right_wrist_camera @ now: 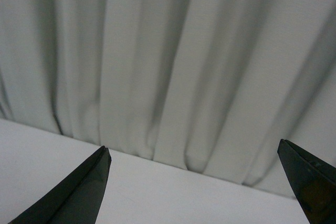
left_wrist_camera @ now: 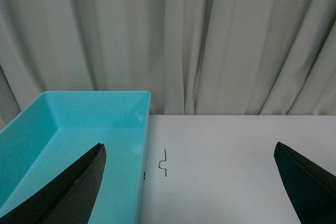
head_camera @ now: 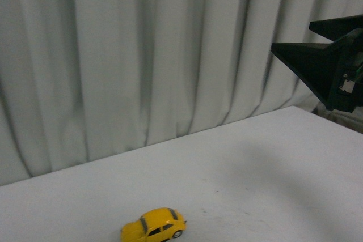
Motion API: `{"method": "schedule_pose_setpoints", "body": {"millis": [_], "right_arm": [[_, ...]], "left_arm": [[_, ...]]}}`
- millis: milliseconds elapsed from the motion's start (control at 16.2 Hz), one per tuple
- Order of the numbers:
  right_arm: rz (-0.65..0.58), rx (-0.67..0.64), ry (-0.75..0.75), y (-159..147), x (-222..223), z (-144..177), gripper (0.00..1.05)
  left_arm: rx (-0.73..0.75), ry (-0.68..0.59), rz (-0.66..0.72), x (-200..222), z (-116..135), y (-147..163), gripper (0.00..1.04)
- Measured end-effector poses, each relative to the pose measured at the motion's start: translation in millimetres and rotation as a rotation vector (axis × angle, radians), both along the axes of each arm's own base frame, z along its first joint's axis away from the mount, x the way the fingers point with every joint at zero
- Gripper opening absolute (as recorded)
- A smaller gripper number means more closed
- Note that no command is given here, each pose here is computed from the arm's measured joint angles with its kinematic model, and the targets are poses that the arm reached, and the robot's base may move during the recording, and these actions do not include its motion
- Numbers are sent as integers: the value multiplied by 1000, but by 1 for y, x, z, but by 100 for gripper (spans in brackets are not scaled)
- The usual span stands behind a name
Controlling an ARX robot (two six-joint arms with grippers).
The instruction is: Wind up and store yellow beetle toy
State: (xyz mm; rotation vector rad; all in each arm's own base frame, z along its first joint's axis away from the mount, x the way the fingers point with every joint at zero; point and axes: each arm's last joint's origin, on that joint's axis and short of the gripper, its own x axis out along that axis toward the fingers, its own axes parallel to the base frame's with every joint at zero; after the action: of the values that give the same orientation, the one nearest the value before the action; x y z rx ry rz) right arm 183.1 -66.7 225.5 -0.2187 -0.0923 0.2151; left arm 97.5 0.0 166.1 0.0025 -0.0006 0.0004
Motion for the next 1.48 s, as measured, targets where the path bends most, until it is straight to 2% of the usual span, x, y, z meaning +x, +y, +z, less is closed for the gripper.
{"method": "schedule_pose_setpoints", "body": {"millis": [185, 433, 556, 927, 1051, 1483], "right_arm": [[235, -109, 186, -7, 54, -1, 98], [506, -323, 335, 28, 115, 0, 98], [615, -478, 458, 48, 141, -18, 98], [899, -827, 738, 77, 170, -69, 98], [949, -933, 752, 84, 181, -85, 98], [1028, -1032, 838, 112, 212, -123, 98]], "left_arm": [[0, 0, 0, 0, 0, 0, 98], [0, 0, 0, 0, 0, 0, 98], [0, 0, 0, 0, 0, 0, 98], [0, 0, 0, 0, 0, 0, 98], [0, 0, 0, 0, 0, 0, 98], [0, 0, 0, 0, 0, 0, 98]]}}
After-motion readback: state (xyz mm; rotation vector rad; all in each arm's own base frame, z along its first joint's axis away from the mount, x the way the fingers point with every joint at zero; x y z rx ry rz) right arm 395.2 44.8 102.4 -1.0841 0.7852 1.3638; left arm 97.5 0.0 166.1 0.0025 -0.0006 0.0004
